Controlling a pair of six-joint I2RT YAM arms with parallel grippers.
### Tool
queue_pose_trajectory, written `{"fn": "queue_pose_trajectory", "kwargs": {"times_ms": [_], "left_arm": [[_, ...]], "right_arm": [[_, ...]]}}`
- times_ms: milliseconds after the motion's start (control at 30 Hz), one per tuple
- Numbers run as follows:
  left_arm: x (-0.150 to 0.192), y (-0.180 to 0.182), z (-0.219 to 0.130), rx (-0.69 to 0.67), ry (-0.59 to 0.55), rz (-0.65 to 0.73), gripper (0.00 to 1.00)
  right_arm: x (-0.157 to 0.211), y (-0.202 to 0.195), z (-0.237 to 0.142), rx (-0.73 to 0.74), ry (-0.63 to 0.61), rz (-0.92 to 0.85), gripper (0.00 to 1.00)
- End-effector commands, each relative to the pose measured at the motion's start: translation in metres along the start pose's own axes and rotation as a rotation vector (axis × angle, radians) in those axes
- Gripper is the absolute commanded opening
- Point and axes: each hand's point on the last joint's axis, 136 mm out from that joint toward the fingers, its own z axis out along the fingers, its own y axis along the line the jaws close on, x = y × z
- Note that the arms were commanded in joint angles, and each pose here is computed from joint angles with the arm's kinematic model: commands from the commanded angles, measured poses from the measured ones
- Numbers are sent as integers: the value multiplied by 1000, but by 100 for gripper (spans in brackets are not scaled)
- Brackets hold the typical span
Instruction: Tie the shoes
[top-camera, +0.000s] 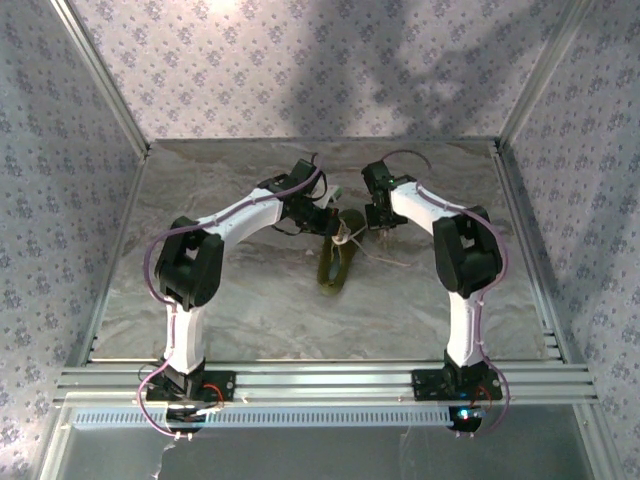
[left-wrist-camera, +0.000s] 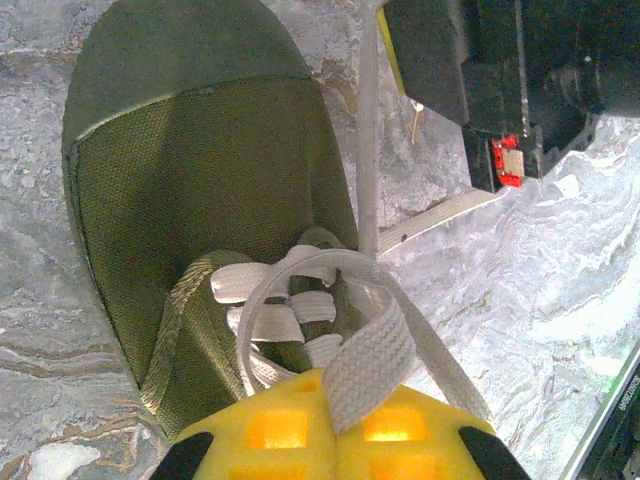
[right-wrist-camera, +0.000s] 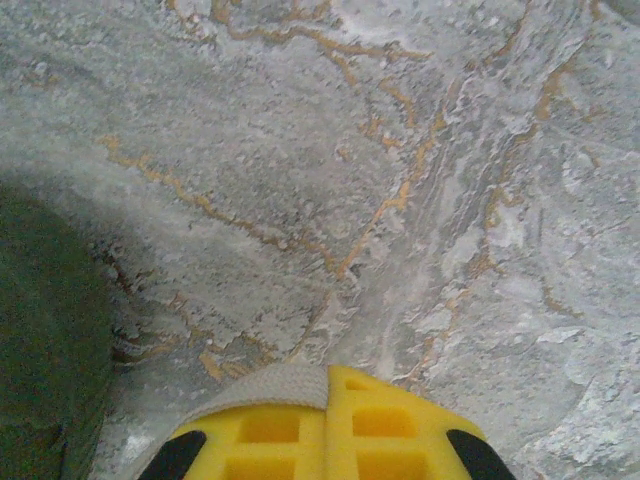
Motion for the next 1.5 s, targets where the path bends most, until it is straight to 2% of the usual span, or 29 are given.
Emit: {"fn": "queue_pose_trajectory", "kwargs": {"times_ms": [0, 233, 800, 967, 1067, 1267, 1467], "left_arm": [[-1, -12, -13, 12, -24, 31, 0], [3, -10, -14, 3, -22, 32, 0], [5, -7, -15, -4, -25, 28, 0], [7, -5, -11, 4, -20, 17, 0], [9, -4, -7, 11, -20, 5, 0], [12, 0, -2, 53, -32, -37, 0], [16, 2, -1, 65, -40, -55, 0]], "right_arm": [[0, -14, 6, 64, 37, 22, 0], [-2, -13, 13, 57, 51, 34, 0], [7, -40, 22, 156, 104, 98, 1], [5, -32, 22, 111, 89, 82, 2], [1, -22, 17, 54, 67, 80, 8], [-7, -20, -8, 2, -9, 97, 27], [-5, -33, -47, 24, -135, 169, 39]]}}
